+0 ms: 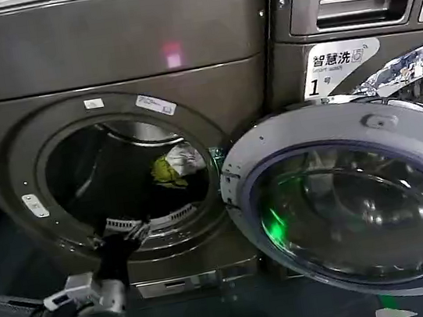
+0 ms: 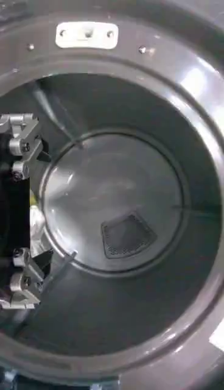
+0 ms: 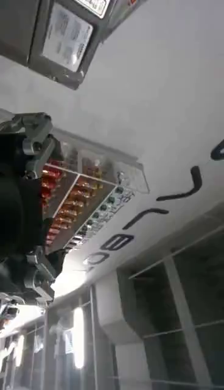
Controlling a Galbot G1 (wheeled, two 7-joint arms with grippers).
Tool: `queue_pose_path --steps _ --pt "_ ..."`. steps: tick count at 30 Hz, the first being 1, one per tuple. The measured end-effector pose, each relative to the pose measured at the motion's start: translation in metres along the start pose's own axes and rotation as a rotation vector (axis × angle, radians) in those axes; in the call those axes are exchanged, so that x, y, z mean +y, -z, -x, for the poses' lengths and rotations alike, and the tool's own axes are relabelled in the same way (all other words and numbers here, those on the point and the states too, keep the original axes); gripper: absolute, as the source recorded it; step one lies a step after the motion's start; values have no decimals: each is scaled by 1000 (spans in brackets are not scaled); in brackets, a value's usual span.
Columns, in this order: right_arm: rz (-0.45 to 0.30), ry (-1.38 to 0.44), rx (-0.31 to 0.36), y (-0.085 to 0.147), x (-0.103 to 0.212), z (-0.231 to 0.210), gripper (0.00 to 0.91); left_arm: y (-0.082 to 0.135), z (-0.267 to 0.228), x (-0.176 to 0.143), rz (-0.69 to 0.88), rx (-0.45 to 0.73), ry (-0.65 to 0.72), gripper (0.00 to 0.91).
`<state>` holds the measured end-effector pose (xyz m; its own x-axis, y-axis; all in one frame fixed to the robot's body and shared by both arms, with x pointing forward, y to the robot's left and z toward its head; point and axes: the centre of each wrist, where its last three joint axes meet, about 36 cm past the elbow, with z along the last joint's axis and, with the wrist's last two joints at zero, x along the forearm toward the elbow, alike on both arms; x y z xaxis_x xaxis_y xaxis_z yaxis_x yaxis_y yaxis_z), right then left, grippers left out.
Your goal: Grasp the clothes from the dryer.
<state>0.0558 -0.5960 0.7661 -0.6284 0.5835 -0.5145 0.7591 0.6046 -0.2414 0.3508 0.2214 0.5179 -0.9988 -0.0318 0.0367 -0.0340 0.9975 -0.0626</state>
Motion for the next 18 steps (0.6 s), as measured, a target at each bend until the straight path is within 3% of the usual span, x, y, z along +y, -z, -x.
queue_pose_path --steps 9,18 --pt "10 -53 76 7 3 9 907 -5 86 10 17 5 -16 907" --pt "44 -128 89 12 -2 16 907 9 183 10 7 -12 -39 907"
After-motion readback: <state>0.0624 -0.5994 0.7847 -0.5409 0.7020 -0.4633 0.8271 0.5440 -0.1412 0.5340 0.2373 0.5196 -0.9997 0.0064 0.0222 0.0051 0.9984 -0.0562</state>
